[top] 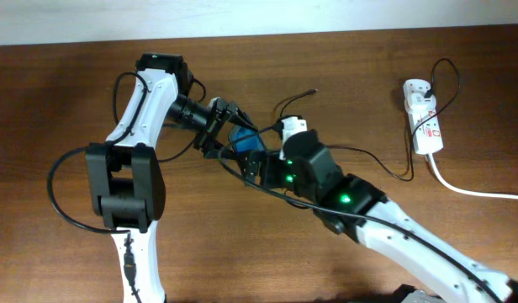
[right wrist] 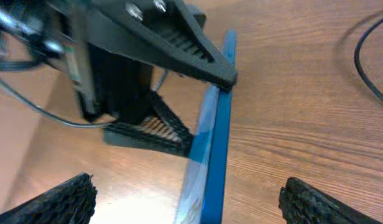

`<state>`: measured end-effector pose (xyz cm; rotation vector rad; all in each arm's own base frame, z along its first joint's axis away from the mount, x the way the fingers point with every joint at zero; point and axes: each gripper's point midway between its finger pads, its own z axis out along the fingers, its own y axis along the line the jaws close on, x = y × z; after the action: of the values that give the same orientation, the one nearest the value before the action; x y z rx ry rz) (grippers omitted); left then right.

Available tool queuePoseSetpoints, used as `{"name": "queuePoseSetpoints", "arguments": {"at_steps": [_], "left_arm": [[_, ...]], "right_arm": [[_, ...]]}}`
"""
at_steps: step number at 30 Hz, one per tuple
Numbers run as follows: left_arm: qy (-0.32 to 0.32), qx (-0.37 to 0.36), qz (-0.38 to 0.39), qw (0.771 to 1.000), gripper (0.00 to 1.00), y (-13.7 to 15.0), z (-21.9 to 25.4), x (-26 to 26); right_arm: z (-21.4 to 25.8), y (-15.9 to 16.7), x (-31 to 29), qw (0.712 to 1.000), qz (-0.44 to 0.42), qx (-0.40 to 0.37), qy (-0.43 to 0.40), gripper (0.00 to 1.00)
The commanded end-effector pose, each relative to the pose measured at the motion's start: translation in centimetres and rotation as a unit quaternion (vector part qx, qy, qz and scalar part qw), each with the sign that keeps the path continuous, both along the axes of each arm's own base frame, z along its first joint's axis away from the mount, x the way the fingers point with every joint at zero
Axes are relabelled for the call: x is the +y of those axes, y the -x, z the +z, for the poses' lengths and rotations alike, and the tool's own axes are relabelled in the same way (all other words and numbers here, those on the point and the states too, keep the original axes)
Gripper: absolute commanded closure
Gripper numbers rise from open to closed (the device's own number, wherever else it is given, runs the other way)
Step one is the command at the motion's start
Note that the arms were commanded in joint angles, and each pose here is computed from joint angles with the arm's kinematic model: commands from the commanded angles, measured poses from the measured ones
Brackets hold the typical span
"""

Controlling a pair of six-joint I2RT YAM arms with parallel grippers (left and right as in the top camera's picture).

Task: Plug charger to phone and switch on socket
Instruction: 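Move the right gripper to the phone and grasp its edge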

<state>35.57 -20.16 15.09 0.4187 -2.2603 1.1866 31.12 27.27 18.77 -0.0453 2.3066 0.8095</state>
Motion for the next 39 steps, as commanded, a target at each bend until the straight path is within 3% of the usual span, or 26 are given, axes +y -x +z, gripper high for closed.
{"name": "queuePoseSetpoints", "arguments": {"at_steps": [1,4,9,30,34,35,36,37,39], "left_arm": [[0.025,-0.026,0.005,0.999,0.52,-0.3,1.9,-0.3],[0.025,-0.026,0.005,0.999,0.52,-0.3,1.9,-0.3],[0.025,-0.026,0.005,0.999,0.52,-0.3,1.9,-0.3],[0.025,-0.031,0.005,0.999,0.5,-0.5,1.9,-0.3],[0.025,-0.032,0.005,0.999,0.41,-0.5,1.9,-0.3],[0.023,-0.032,0.004,0.999,0.33,-0.5,1.8,-0.3],[0.021,-0.032,0.003,0.999,0.11,-0.5,1.7,-0.2],[0.018,-0.033,0.002,0.999,0.01,-0.5,1.6,-0.2],[0.011,-0.043,-0.002,0.999,0.01,-0.7,1.3,0.0]], "right_arm": [[-0.7,-1.5,1.0,1.0,-0.013,-0.015,0.002,0.12],[-1.4,-2.2,1.7,1.0,-0.013,-0.019,-0.001,0.23],[-1.0,-3.5,2.8,0.999,-0.013,-0.044,-0.024,0.51],[-1.9,-2.8,3.8,0.999,0.017,-0.023,-0.031,0.84],[-1.9,-2.8,3.8,0.999,0.017,-0.023,-0.031,0.87],[-1.9,-2.8,3.8,0.999,0.017,-0.023,-0.031,0.87],[-1.9,-2.8,3.8,0.999,0.017,-0.024,-0.031,0.87],[-1.9,-2.8,3.7,0.999,0.016,-0.024,-0.031,0.87],[-1.9,-2.9,3.7,0.999,0.016,-0.024,-0.031,0.87]]}}
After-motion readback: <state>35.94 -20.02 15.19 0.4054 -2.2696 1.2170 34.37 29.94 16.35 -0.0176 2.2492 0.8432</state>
